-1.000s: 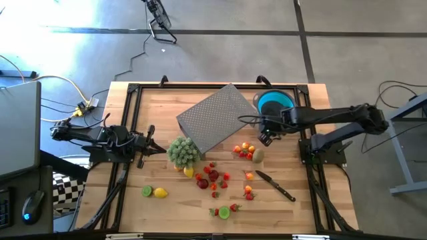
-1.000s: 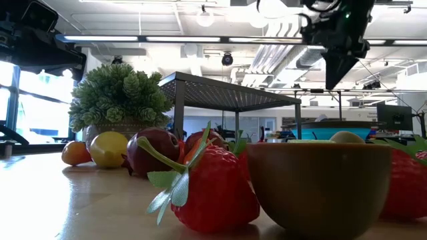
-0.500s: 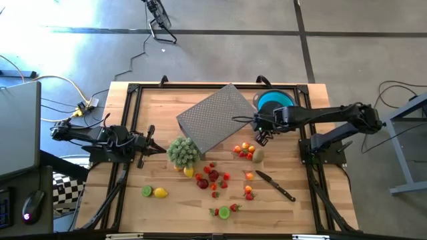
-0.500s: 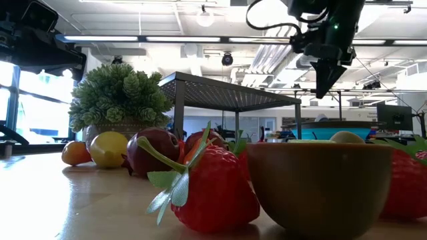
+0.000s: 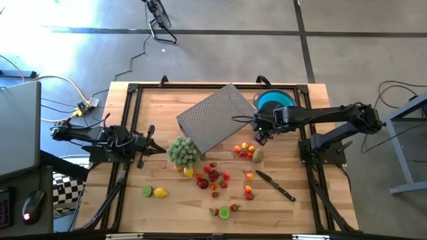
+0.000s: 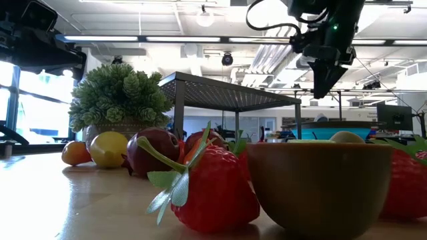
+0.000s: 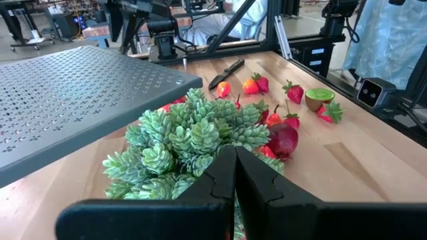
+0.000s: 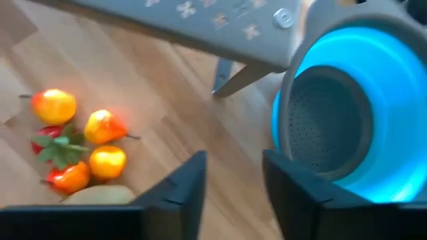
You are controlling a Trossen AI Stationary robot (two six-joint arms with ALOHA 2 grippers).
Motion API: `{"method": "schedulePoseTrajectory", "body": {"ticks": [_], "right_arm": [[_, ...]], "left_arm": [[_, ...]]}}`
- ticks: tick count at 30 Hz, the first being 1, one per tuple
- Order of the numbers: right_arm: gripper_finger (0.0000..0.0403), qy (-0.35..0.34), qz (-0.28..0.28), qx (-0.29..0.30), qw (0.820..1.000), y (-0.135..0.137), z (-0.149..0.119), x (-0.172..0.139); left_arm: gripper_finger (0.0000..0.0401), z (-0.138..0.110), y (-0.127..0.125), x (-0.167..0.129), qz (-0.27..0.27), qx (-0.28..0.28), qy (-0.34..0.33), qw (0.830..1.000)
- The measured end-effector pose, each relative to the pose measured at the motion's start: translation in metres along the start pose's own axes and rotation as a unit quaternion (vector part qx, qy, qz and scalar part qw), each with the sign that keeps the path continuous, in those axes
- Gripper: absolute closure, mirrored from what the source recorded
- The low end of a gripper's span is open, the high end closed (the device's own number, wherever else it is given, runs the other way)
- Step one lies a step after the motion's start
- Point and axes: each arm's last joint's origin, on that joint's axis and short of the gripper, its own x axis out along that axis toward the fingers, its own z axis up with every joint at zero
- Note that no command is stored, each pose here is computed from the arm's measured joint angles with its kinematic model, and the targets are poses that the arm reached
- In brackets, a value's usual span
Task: Pick & Place Fruit
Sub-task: Put the blue strainer bowl on the shelf
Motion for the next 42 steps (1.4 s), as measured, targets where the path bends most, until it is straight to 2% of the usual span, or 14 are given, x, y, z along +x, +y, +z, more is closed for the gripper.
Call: {"method": "schedulePoseTrajectory", "body": {"ticks": [5,10,16,29,42], "right_arm": [[0.0145,-0.01,-0.015,-0.008,1.0,-0.001,0.001,0.0],[0.0105,-0.019,-0.016,-0.055,0.998,0.0,0.002,0.0],[0.0102,-0.029,-0.007,-0.054,0.998,0.001,0.005,0.0],[0.0104,0.034,-0.026,-0.014,0.999,-0.022,0.002,0.018],[0.0104,0.063,-0.059,-0.027,0.996,-0.042,0.004,0.032]], "left_arm": [[0.04,0.0,0.0,0.0,0.0,0.001,0.0,1.0],[0.04,0.0,0.0,0.0,0.0,0.001,0.0,1.0],[0.04,0.0,0.0,0.0,0.0,0.001,0.0,1.0],[0.04,0.0,0.0,0.0,0.0,0.001,0.0,1.0],[0.04,0.0,0.0,0.0,0.0,0.007,0.0,1.0]]}}
